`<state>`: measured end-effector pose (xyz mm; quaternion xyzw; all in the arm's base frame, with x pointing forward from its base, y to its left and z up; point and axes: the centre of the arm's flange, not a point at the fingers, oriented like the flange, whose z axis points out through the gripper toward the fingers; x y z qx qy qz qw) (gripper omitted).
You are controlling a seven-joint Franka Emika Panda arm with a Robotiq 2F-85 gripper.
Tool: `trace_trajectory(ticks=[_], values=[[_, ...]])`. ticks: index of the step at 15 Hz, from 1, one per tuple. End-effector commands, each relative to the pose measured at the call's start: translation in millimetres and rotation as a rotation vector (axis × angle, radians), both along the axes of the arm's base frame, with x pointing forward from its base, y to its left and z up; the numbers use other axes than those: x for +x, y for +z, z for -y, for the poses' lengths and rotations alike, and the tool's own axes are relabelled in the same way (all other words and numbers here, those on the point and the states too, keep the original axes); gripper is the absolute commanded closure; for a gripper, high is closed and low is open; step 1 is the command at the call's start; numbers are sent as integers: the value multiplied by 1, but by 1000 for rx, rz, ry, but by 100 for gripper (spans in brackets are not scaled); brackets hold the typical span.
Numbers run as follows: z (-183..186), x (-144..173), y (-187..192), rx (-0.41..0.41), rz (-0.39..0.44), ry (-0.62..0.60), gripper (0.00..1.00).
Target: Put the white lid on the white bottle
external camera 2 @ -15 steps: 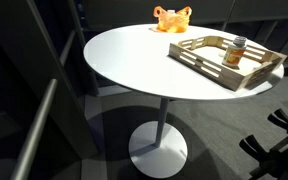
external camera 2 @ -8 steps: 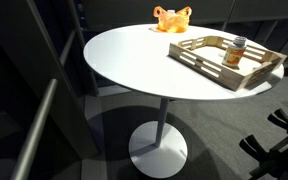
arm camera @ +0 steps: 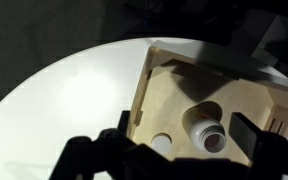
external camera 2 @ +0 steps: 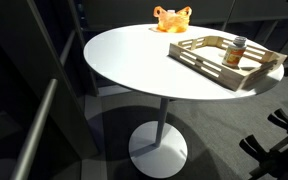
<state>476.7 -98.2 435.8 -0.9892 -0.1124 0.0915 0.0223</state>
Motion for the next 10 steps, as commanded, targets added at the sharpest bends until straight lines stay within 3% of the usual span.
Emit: trace_trajectory(ticks=[1,10], values=[[-10,29,-4,-66,-31,-69,0],[-39,68,-52,-146,-102,-260,0]])
